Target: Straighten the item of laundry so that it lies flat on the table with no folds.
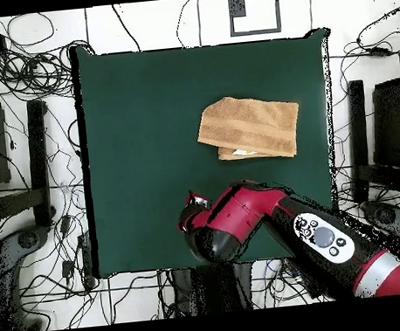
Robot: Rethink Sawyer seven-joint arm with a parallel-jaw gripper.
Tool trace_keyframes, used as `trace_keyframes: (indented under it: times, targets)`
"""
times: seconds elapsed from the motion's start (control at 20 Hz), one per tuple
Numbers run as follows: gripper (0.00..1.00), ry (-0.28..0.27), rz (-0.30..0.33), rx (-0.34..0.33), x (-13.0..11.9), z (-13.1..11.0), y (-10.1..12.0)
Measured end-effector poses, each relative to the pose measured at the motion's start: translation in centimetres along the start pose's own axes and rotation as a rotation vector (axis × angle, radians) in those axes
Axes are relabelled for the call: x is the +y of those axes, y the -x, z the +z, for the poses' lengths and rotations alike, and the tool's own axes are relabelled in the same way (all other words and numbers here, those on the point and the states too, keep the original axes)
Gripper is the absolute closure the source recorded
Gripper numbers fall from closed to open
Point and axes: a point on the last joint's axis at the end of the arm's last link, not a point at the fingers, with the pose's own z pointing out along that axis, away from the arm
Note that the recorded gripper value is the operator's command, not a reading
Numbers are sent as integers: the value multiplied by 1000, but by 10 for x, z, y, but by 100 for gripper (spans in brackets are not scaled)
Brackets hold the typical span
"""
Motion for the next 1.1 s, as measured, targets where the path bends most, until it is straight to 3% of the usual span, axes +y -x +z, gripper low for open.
trace_keyframes:
  times: [0.45,0.9,1.1]
  targets:
    - [0,-33,-108,-7,15,12,-10]
    - [0,-30,-173,48,30,19,-16]
    - [0,-32,-173,61,31,20,-18]
